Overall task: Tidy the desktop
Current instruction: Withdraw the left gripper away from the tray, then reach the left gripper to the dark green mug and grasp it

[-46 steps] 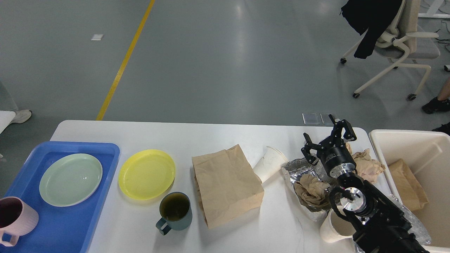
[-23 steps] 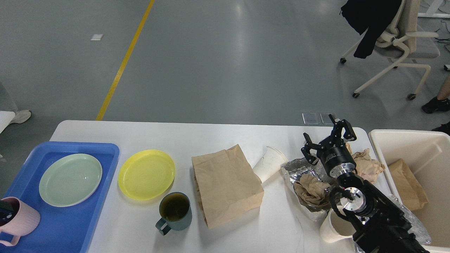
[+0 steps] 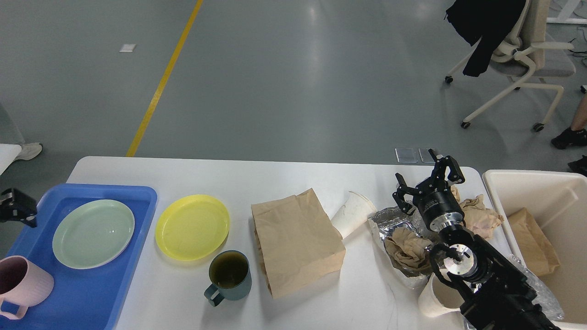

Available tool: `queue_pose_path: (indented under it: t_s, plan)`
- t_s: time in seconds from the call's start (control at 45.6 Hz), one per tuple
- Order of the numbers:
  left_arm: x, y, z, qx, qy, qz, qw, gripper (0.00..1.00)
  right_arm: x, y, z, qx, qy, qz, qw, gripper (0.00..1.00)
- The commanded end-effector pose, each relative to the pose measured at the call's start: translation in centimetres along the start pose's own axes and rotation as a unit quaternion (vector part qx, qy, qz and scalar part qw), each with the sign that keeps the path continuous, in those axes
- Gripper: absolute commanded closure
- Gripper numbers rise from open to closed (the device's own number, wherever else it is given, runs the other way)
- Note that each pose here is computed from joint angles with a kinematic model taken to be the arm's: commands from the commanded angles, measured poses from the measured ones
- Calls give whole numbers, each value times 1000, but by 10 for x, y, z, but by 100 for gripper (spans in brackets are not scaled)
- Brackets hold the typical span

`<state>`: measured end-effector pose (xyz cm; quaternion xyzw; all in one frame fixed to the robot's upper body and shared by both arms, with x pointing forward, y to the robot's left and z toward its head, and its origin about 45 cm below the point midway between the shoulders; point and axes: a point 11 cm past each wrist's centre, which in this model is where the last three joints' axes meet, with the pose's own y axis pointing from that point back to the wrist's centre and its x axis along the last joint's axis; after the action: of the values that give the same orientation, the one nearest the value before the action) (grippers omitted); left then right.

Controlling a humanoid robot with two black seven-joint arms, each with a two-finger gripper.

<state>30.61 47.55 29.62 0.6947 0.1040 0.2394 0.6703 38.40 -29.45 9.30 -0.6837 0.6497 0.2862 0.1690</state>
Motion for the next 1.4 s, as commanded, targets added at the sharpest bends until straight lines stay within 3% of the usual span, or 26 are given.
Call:
queue_pose_path:
  t_s: [0.0, 0.329, 0.395, 0.592, 0.702, 0.855, 1.03, 1.381]
  plan:
    - [-21, 34, 75, -32, -51, 18, 998, 12, 0, 0, 0, -1, 0, 0, 1000, 0]
    - [-78, 91, 194, -81, -118, 25, 989, 17, 1, 0, 0, 0, 0, 1, 1000, 0]
    - [-81, 92, 202, -88, -109, 23, 990, 21, 1, 0, 0, 0, 0, 1, 1000, 0]
    - [-83, 82, 199, -69, -99, 17, 993, 18, 1, 0, 0, 0, 0, 1, 1000, 0]
    - [-95, 57, 202, -71, -101, -25, 992, 10, 0, 0, 0, 0, 0, 0, 1000, 0]
    - [-122, 4, 214, -77, -110, -81, 988, 10, 0, 0, 0, 0, 0, 0, 1000, 0]
    - [-141, -55, 216, -66, -118, -61, 989, 13, 0, 0, 0, 0, 0, 0, 1000, 0]
    - [-150, -120, 218, -60, -125, -50, 989, 14, 0, 0, 0, 0, 0, 0, 1000, 0]
